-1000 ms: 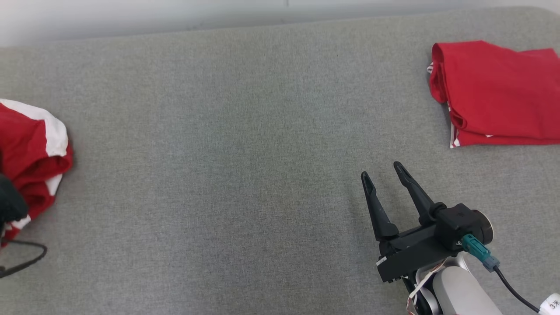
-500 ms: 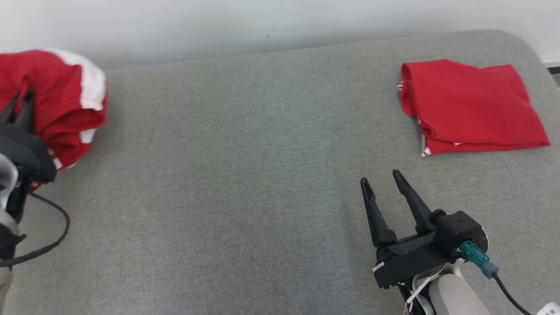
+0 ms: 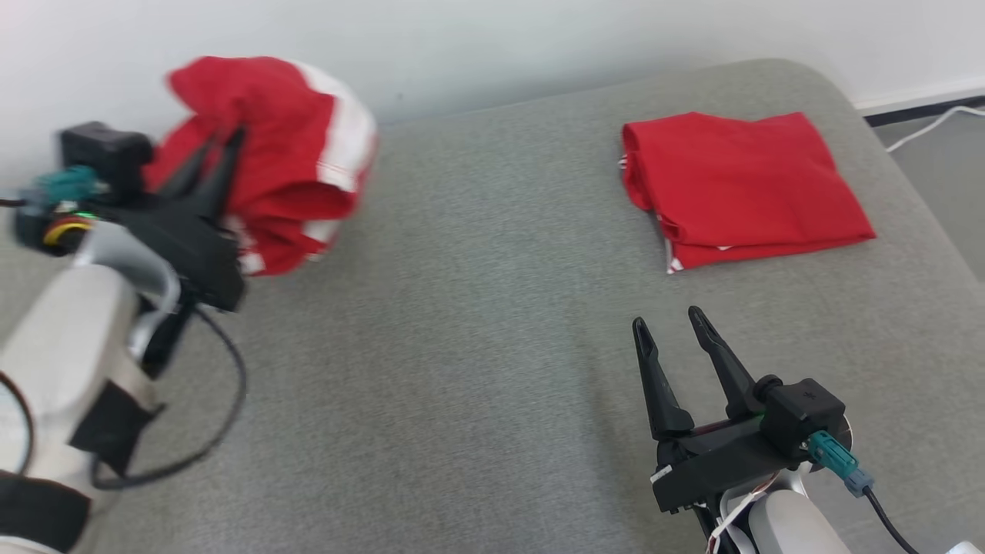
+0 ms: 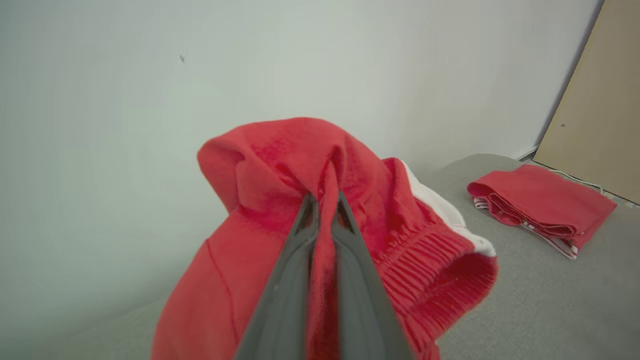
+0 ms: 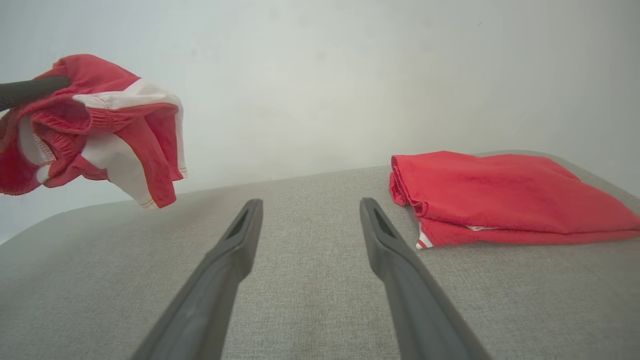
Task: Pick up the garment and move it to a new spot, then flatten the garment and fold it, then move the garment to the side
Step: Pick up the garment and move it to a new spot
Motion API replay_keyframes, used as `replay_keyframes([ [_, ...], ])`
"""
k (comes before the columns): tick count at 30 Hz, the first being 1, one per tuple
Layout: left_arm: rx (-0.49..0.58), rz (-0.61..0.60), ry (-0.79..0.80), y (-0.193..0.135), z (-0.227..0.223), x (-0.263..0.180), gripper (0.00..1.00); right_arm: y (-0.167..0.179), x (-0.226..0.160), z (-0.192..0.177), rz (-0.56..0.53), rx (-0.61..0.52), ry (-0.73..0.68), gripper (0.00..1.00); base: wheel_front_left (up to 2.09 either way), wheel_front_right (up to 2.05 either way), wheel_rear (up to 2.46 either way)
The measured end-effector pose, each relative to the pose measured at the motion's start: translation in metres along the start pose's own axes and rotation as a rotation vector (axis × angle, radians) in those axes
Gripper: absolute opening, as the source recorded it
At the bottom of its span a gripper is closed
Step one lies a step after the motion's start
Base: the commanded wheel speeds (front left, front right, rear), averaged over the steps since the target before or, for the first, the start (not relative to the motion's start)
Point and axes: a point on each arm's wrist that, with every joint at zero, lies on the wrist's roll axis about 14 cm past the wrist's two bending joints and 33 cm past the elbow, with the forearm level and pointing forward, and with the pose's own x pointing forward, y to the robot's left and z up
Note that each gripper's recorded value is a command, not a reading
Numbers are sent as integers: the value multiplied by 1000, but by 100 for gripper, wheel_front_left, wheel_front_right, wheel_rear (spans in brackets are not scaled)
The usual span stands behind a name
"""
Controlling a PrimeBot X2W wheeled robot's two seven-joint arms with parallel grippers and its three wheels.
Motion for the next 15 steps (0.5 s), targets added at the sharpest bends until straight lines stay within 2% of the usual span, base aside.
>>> replay_keyframes([
  [5, -40, -152, -58, -61, 16, 6, 0, -9, -8, 6, -33, -5, -10, 100, 0, 0, 0],
  [6, -40, -152, -58, -61, 16, 6, 0, -9, -8, 6, -33, -5, -10, 100, 0, 0, 0],
  [11, -121, -247, -110, -107, 26, 0, 0, -14, -15, 8, -54, -8, -14, 100, 0, 0, 0],
  [15, -203, -276, -95, -129, 10, -14, 0, -14, -15, 8, -56, -7, -15, 100, 0, 0, 0],
])
